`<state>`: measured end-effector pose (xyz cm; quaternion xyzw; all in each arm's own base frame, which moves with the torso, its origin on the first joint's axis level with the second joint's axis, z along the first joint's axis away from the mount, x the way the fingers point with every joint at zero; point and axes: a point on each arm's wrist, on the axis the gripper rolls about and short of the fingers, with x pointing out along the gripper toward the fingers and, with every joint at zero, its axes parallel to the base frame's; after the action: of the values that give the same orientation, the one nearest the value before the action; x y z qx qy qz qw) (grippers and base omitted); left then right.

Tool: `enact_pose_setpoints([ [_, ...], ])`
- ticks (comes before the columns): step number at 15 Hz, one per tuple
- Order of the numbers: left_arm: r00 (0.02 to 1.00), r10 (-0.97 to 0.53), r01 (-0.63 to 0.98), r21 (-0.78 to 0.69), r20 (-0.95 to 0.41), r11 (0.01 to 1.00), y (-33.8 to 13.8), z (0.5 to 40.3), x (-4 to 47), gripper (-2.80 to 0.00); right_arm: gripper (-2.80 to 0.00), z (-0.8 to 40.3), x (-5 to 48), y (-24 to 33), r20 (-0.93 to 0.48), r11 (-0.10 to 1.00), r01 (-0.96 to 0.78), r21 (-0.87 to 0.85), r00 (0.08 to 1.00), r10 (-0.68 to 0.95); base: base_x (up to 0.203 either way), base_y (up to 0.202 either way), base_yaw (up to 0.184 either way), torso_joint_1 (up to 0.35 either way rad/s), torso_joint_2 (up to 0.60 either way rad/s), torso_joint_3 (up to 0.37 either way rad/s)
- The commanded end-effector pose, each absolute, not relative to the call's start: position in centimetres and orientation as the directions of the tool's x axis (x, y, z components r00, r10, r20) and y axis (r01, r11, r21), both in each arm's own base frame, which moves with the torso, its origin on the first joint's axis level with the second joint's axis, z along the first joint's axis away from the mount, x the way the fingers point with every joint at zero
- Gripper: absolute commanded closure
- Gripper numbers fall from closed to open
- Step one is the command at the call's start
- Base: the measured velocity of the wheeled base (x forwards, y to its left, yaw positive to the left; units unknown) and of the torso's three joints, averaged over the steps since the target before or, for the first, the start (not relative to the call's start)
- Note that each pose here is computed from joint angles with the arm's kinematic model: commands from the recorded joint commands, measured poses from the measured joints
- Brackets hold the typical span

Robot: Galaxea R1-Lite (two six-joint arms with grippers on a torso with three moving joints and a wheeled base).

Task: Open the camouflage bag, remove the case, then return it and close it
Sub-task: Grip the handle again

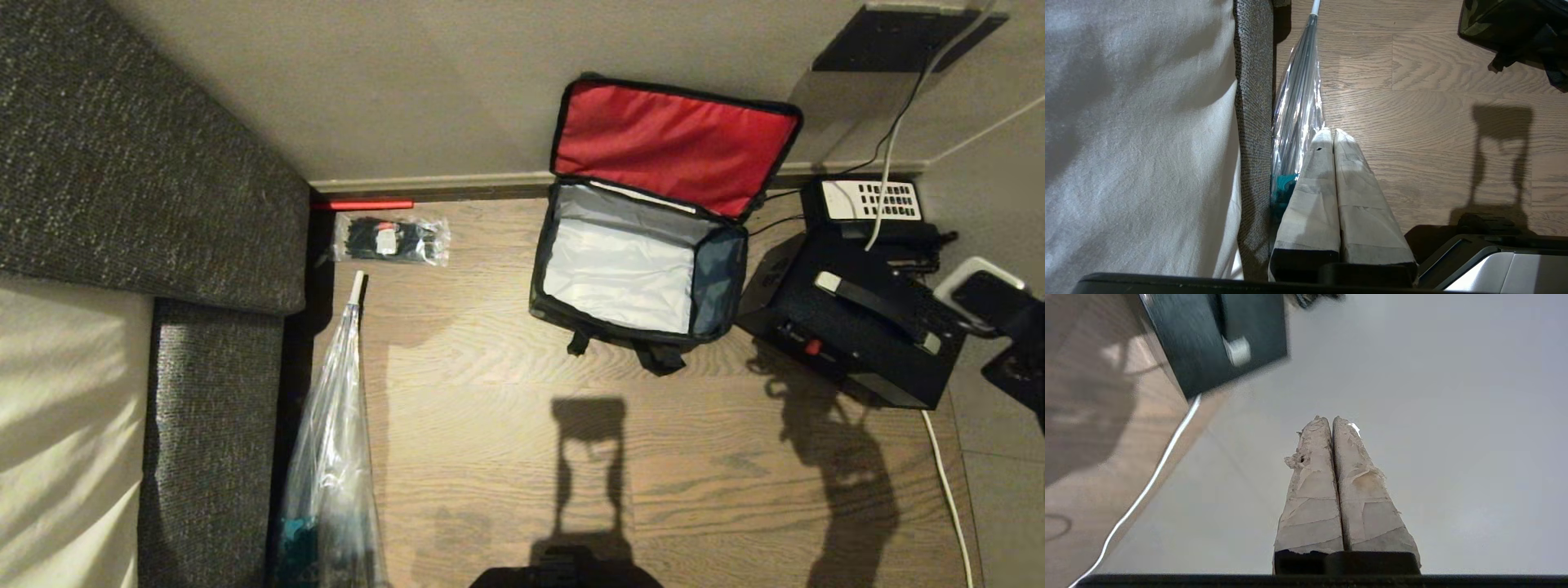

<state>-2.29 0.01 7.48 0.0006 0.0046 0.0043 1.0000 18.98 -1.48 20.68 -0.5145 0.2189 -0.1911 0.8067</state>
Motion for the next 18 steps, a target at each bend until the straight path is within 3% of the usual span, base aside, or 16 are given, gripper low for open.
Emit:
enact_pose_setpoints([
  [1, 1.000, 0.009, -0.009, 0.002, -0.008, 1.000, 0.0, 7.5, -2.3, 0.00, 0.00, 23.2, 11.3, -1.4, -0.040, 0.421, 0.226, -0.878, 0.843, -0.536, 0.000, 0.000, 0.000, 0.000, 0.00, 0.000],
  [2, 1.000, 0.009, -0.009, 0.002, -0.008, 1.000, 0.0, 7.5, -2.3, 0.00, 0.00, 22.7, 9.3, -1.3, -0.042, 0.485, 0.262, -0.835, 0.847, -0.530, 0.000, 0.000, 0.000, 0.000, 0.00, 0.000],
  [4, 1.000, 0.009, -0.009, 0.002, -0.008, 1.000, 0.0, 7.5, -2.3, 0.00, 0.00, 19.9, 6.5, -0.8, -0.096, 0.725, 0.289, -0.625, 0.893, -0.439, 0.000, 0.000, 0.000, 0.000, 0.00, 0.000],
  [7, 1.000, 0.009, -0.009, 0.001, -0.008, 1.000, 0.0, 7.5, -2.3, 0.00, 0.00, 15.3, 2.5, -0.4, -0.133, 0.948, 0.125, -0.293, 0.976, -0.170, 0.000, 0.000, 0.000, 0.000, 0.00, 0.000],
  [11, 1.000, 0.009, -0.009, 0.002, -0.008, 1.000, 0.0, 7.5, -2.3, 0.00, 0.00, 8.5, -0.5, -0.1, -0.166, 0.998, -0.028, -0.065, 0.986, 0.017, 0.000, 0.000, 0.000, 0.000, 0.00, 0.000],
  [15, 1.000, 0.009, -0.009, 0.002, -0.008, 1.000, 0.0, 7.5, -2.3, 0.00, 0.00, 7.6, -1.9, 0.0, -0.021, 1.000, -0.016, -0.016, 1.000, 0.015, 0.000, 0.000, 0.000, 0.000, 0.00, 0.000],
  [18, 1.000, 0.009, -0.009, 0.002, -0.008, 1.000, 0.0, 7.5, -2.3, 0.00, 0.00, 7.6, -2.0, 0.0, -0.006, 0.999, -0.009, 0.037, 1.000, 0.009, 0.000, 0.000, 0.000, 0.000, 0.00, 0.000],
])
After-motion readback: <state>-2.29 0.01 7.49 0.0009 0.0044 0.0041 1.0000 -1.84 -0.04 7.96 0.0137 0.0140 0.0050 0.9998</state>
